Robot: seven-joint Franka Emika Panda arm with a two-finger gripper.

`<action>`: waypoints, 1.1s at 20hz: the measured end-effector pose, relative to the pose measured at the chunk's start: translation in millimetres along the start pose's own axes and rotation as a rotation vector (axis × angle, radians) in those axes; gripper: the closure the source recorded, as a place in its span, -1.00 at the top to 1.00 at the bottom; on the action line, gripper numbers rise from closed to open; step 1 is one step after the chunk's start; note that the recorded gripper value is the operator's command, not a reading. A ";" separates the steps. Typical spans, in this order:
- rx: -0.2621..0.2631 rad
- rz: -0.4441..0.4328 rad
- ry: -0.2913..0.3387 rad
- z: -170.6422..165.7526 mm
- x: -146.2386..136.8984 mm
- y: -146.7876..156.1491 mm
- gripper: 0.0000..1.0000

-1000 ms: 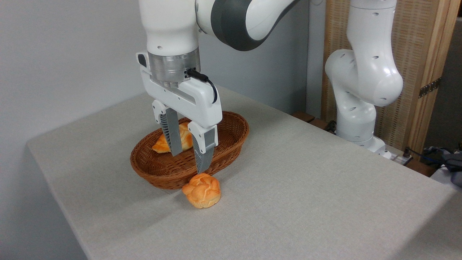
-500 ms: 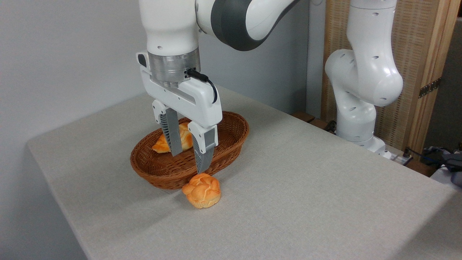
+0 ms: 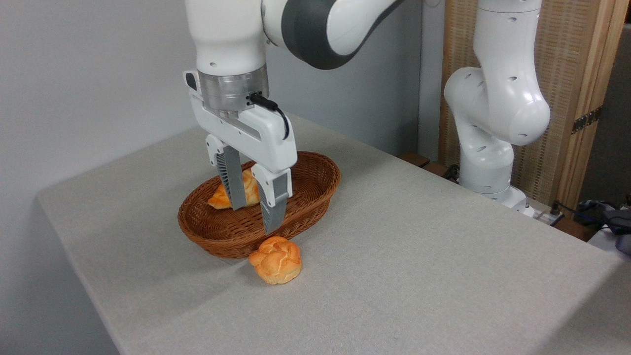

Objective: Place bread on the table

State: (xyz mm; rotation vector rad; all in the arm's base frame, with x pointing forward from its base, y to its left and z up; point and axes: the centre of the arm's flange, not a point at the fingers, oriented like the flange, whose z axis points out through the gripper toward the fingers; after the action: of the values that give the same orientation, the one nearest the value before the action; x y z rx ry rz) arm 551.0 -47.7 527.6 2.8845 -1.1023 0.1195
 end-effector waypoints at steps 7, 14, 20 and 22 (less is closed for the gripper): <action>0.001 0.131 0.006 5.3 42.8 61.7 1.00; -0.031 0.251 -0.009 23.6 76.8 128.1 1.00; -0.098 0.298 -0.046 56.2 87.0 165.2 1.00; -0.121 0.300 -0.052 66.0 88.5 172.3 1.00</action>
State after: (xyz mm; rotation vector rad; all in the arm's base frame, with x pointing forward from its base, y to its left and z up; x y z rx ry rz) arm 505.3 -239.7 473.4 2.6135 -1.4904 -0.0113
